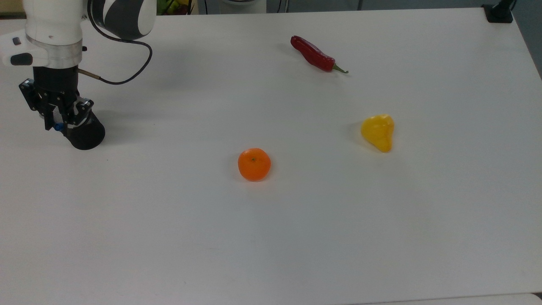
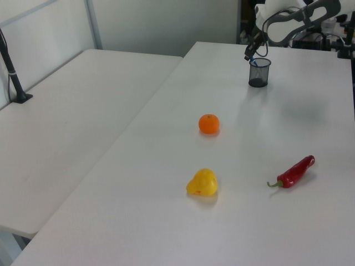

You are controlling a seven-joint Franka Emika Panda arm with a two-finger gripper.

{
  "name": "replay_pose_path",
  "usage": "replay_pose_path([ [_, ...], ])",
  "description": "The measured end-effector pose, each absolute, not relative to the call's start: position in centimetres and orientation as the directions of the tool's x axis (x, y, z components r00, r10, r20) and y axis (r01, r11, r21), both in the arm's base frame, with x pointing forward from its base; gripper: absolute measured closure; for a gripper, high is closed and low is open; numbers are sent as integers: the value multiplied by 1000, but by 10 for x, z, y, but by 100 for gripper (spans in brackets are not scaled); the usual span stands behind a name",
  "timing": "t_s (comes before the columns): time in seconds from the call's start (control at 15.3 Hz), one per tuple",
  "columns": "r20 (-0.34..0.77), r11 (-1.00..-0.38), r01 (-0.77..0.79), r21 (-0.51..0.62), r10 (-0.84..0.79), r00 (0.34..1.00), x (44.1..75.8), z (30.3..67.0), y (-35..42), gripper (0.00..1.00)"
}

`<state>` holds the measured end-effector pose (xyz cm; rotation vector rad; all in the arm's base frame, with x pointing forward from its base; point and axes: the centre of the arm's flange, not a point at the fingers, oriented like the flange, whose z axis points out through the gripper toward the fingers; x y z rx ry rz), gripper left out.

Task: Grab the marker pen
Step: 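Lower the gripper and close it on the blue-capped marker, then lift the marker straight up out of the pen cup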

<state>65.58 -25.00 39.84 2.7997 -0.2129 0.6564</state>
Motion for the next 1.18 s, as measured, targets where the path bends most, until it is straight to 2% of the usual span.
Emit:
replay_pose_path([
  [0.13,450,-956,-198,215,-83,889,656,396,-250,75],
  [0.2,450,-956,-198,215,-83,889,656,396,-250,75],
  [0.26,450,-956,-198,215,-83,889,656,396,-250,81],
  [0.33,450,-956,-198,215,-83,889,656,396,-250,83],
  [0.78,467,-955,-203,217,-81,880,656,408,-252,83],
  [1.18,551,-950,-227,215,-74,831,647,474,-253,83],
])
